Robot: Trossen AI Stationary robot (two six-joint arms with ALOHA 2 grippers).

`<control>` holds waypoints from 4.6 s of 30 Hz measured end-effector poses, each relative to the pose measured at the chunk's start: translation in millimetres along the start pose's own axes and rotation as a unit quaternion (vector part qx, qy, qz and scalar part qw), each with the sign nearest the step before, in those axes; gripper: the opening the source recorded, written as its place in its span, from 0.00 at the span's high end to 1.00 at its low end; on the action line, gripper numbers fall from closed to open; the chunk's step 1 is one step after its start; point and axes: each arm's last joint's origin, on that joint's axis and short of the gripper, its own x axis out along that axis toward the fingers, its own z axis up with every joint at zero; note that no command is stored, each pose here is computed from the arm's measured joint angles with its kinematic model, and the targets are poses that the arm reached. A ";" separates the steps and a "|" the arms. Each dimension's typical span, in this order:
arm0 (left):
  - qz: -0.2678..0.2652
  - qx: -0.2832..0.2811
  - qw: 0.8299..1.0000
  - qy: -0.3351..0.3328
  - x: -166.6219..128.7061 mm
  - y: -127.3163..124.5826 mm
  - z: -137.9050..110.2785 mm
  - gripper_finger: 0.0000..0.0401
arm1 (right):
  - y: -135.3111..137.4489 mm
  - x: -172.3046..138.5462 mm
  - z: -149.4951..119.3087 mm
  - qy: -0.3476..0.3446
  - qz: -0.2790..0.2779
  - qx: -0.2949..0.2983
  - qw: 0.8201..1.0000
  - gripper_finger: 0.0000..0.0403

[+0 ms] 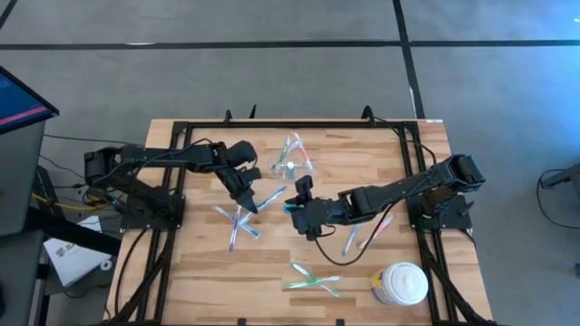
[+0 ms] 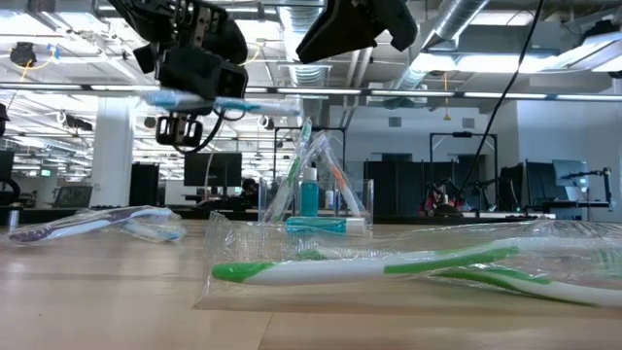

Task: Pick & Place toothbrushing station
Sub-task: Put the top blue toothbrush into the transparent organizer

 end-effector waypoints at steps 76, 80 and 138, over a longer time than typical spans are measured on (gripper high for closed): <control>-0.116 0.038 0.990 -0.073 5.4 -35.2 19.9 0.89 | 35.3 34.9 29.0 0.078 -0.143 -0.238 0.957 0.98; -0.118 0.039 0.990 -0.074 4.6 -34.7 20.5 0.85 | 35.8 34.8 28.9 0.078 -0.141 -0.239 0.957 0.98; -0.005 0.333 0.902 -0.273 -56.8 -63.9 3.8 0.78 | -33.1 7.2 -118.0 -0.183 -0.068 0.320 0.927 0.98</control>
